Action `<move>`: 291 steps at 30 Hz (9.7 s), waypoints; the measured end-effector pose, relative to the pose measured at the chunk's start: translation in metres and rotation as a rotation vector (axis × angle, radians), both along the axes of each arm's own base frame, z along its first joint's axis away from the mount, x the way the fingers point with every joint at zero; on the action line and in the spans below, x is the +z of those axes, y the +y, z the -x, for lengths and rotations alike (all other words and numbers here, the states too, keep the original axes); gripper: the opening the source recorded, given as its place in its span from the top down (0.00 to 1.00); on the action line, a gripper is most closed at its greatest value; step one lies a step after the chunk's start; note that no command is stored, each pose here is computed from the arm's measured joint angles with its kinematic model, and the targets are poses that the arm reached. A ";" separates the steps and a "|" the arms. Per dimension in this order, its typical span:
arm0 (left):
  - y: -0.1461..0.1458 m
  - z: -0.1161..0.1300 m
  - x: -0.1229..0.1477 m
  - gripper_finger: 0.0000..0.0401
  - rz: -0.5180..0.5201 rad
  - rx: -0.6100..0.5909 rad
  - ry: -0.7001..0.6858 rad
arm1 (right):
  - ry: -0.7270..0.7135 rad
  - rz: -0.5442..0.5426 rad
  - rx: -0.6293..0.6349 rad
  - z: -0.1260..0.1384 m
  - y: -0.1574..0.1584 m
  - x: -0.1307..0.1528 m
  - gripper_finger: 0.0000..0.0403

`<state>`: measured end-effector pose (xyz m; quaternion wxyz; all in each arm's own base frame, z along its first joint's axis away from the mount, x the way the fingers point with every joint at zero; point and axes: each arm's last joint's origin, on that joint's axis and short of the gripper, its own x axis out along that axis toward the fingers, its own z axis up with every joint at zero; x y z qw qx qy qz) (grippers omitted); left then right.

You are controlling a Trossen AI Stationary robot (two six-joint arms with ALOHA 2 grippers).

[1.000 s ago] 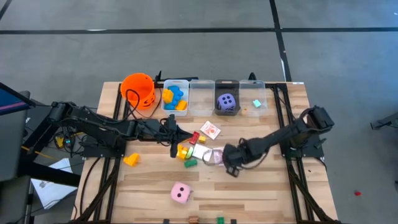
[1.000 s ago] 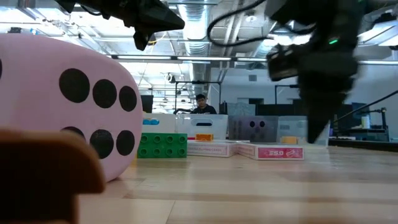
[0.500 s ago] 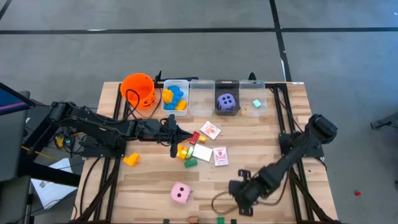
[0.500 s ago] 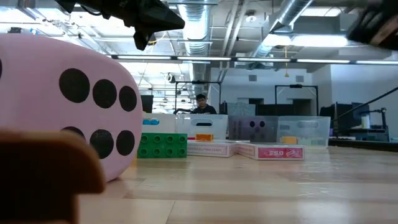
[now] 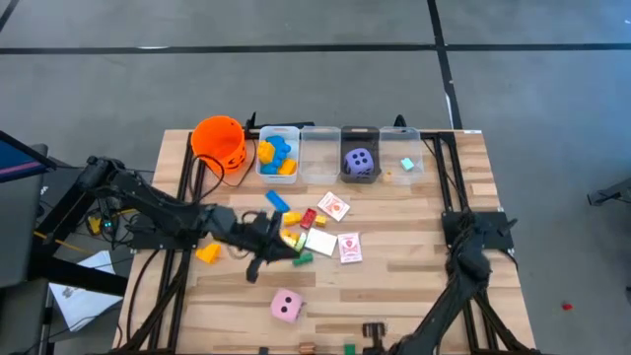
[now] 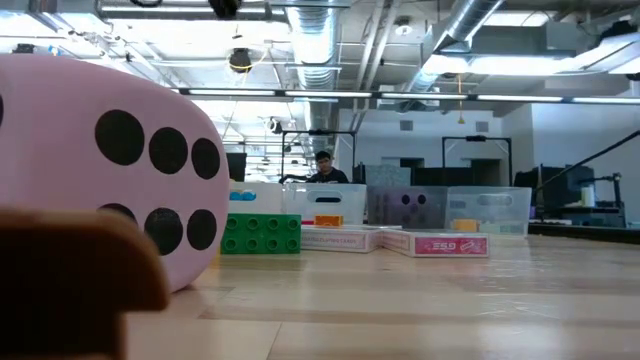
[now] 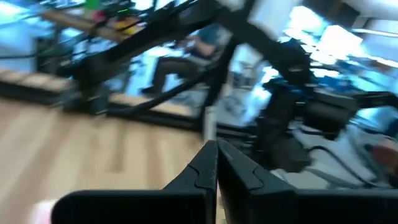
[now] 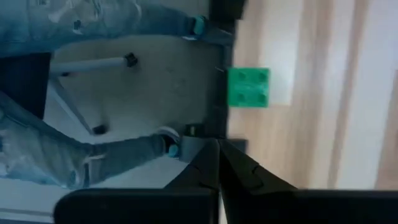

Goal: Pick & Place Toys
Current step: Put the bottom green game piece into the right transparent bin, then move the pink dice to the middle left of the table

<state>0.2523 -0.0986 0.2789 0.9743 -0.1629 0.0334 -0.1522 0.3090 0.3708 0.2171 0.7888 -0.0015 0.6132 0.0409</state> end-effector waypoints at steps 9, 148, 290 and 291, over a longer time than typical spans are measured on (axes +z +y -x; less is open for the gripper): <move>-0.060 0.023 -0.005 1.00 -0.015 -0.097 -0.035 | -0.066 -0.110 0.013 -0.003 0.011 0.010 0.85; -0.067 0.026 -0.004 1.00 -0.055 -0.076 -0.079 | -0.394 0.433 -0.124 0.037 -0.121 0.137 0.66; -0.186 -0.038 -0.100 0.43 -0.276 0.037 0.533 | -1.085 0.236 -0.239 0.027 -0.203 -0.084 0.20; -0.187 -0.039 -0.104 0.43 -0.277 0.030 0.536 | -1.083 0.239 -0.243 0.026 -0.204 -0.085 0.20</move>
